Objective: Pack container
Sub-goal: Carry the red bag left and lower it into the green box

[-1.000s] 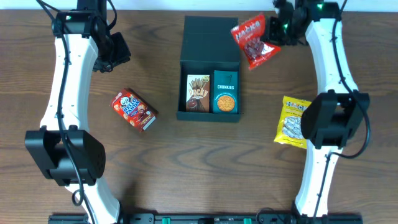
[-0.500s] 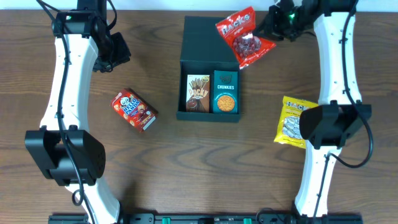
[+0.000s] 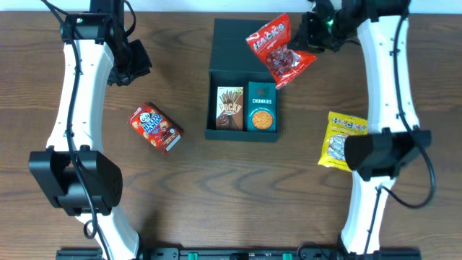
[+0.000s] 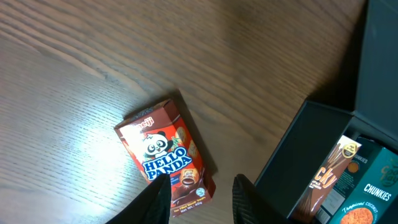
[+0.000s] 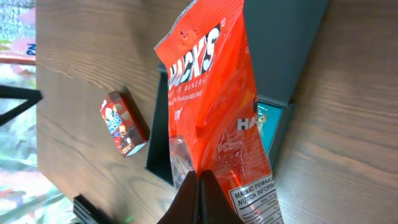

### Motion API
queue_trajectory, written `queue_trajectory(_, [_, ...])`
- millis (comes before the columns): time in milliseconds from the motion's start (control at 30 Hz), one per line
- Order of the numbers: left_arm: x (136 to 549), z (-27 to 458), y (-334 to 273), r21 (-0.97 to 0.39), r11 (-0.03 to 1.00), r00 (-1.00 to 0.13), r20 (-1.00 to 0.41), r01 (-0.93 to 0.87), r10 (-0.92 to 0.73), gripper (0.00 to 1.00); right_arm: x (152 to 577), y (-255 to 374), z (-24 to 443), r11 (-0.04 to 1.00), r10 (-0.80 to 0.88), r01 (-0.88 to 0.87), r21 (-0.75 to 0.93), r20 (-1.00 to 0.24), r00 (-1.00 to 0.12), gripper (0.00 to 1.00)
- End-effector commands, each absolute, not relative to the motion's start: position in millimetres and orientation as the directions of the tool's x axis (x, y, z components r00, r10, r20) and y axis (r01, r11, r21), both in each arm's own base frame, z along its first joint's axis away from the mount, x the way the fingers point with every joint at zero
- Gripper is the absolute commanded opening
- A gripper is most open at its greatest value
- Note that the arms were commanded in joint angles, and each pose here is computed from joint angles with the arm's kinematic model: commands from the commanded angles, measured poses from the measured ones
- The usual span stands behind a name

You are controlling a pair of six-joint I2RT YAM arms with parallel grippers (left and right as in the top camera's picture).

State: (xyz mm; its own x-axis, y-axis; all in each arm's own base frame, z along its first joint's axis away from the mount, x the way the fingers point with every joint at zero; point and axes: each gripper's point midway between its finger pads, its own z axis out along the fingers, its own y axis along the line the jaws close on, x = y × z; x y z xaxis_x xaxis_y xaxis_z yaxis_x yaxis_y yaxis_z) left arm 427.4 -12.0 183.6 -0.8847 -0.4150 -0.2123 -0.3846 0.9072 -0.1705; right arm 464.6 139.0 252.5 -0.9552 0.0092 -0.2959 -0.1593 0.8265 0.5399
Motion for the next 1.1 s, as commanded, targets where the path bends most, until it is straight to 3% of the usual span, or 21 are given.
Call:
queue_trajectory(0, [428.1,184.5,-7.2,-0.156,0.916,-0.89,-0.221,-0.37,-0.398,0.34,447.6,142.5,275.0,0.827,0.0,-0.189,0.529,-0.337,-0.942,0.02])
queue_trajectory(367, [436.2,186.6,0.2,-0.129,0.92,-0.88,-0.269,-0.37,-0.392,0.4,412.7,145.4,236.7,0.822,0.056,-0.132,0.554,-0.31,-0.949,0.02])
queue_trajectory(567, [434.7,186.2,0.3,-0.127,0.92,-0.882,-0.263,-0.371,-0.392,0.4,407.7,202.7,198.2,0.77,0.04,-0.141,0.623,-0.268,-0.963,0.01])
queue_trajectory(800, [432.3,185.4,0.3,-0.123,0.92,-0.884,-0.254,-0.372,-0.392,0.4,420.3,230.0,179.4,0.753,0.221,0.029,0.657,-0.211,-0.952,0.01])
queue_trajectory(967, [432.5,185.5,0.3,-0.123,0.92,-0.884,-0.255,-0.372,-0.391,0.4,416.9,233.4,160.2,0.7,0.369,0.226,0.678,-0.072,-0.926,0.02])
queue_trajectory(1067, [432.5,185.5,0.3,-0.123,0.92,-0.884,-0.255,-0.371,-0.391,0.4,413.5,238.7,146.2,0.682,0.392,0.26,0.683,-0.042,-0.919,0.02])
